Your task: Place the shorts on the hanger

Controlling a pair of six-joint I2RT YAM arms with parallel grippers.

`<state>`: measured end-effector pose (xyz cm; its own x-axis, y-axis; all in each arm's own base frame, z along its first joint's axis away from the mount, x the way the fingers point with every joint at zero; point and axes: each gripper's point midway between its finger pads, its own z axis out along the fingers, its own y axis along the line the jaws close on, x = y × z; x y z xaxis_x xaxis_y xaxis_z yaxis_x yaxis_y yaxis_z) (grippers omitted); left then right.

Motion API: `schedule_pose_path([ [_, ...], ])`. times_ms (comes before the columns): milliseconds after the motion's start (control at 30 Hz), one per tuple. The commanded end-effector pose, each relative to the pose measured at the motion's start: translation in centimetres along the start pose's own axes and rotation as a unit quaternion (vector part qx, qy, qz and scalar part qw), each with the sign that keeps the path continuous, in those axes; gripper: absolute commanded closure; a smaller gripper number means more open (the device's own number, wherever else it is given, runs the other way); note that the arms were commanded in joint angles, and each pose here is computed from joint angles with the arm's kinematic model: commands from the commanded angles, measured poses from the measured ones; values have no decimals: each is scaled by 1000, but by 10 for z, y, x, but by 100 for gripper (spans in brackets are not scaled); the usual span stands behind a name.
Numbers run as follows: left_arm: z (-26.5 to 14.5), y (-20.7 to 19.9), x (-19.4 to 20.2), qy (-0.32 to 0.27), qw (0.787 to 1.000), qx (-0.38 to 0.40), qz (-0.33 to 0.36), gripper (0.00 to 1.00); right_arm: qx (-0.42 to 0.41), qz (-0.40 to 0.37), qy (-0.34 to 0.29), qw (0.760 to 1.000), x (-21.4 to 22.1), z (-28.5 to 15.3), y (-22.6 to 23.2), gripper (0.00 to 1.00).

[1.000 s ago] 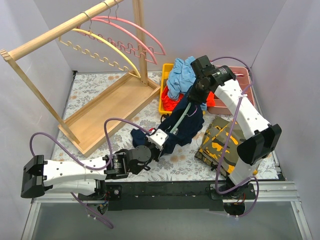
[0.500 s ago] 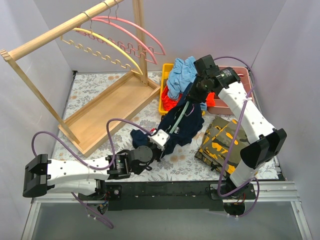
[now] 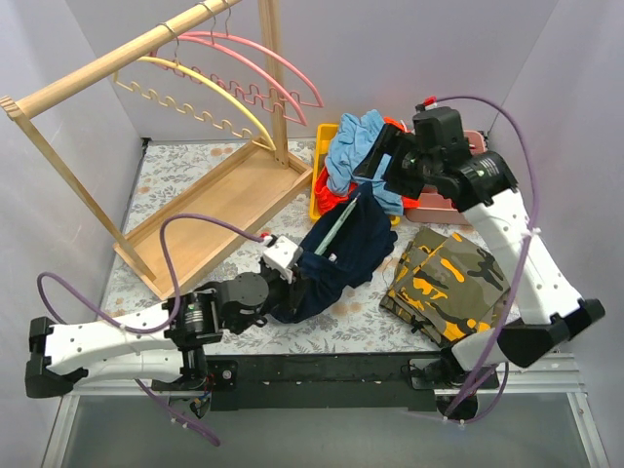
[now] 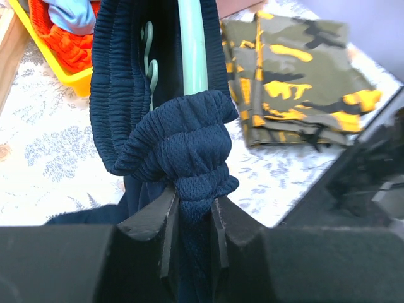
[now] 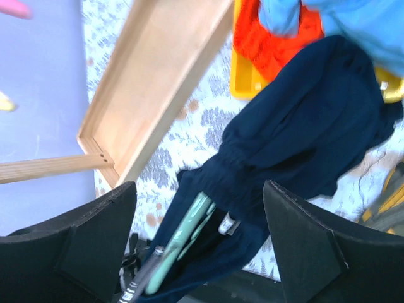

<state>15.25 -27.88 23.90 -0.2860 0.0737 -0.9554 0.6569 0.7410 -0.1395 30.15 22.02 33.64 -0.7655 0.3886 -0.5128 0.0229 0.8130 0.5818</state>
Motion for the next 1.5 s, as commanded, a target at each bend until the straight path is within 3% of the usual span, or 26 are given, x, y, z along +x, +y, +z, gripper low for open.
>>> schedule_pose_path([
  [0, -36, -3, -49, -35, 996, 31, -78, 100, -44, -82, -104, 990, -34, -23, 11, 16],
  [133, -65, 0, -69, -39, 992, 52, -107, 100, -98, -146, -159, 971, -30, -49, 10, 23],
  [167, -70, 4, -65, -27, 993, 47, -104, 100, -140, -176, -184, 957, -33, -56, 24, 24],
  [200, -79, 5, -76, -36, 991, 51, -114, 100, -156, -188, -162, 956, -15, -45, 19, 25],
  [300, -94, 8, -85, -35, 990, 58, -127, 100, -218, -241, -175, 929, 4, -57, 38, 28],
  [467, -103, 15, -90, -22, 991, 44, -125, 100, -218, -306, -157, 913, 48, -45, 73, 33],
  [633, -107, 17, -93, -15, 992, 40, -120, 100, -195, -323, -163, 912, 62, -35, 91, 36],
  [667, -110, 16, -98, -17, 992, 44, -119, 100, -181, -322, -166, 914, 61, -33, 91, 38],
  [767, -115, 18, -103, -17, 992, 44, -116, 100, -134, -311, -170, 926, 54, -24, 83, 60],
  [800, -116, 18, -104, -16, 992, 44, -113, 100, -123, -307, -176, 927, 49, -25, 81, 76],
  [900, -118, 21, -101, -5, 994, 39, -103, 100, -104, -284, -217, 928, 22, -45, 87, 97],
  [1100, -128, 28, -105, -20, 993, 40, -110, 100, -95, -282, -233, 926, 4, -59, 100, 99],
  [1167, -132, 31, -108, -29, 992, 40, -118, 100, -126, -304, -210, 921, 16, -55, 110, 88],
  [1200, -134, 32, -110, -34, 991, 41, -120, 100, -143, -316, -199, 917, 25, -50, 112, 69],
  [1300, -144, 40, -115, -55, 989, 39, -129, 100, -168, -315, -191, 914, 35, -51, 112, 35],
  [1400, -154, 46, -121, -64, 989, 40, -129, 100, -137, -286, -230, 920, 21, -55, 92, 17],
  [1467, -167, 49, -130, -75, 987, 49, -133, 100, -95, -250, -242, 933, -1, -51, 62, 13],
])
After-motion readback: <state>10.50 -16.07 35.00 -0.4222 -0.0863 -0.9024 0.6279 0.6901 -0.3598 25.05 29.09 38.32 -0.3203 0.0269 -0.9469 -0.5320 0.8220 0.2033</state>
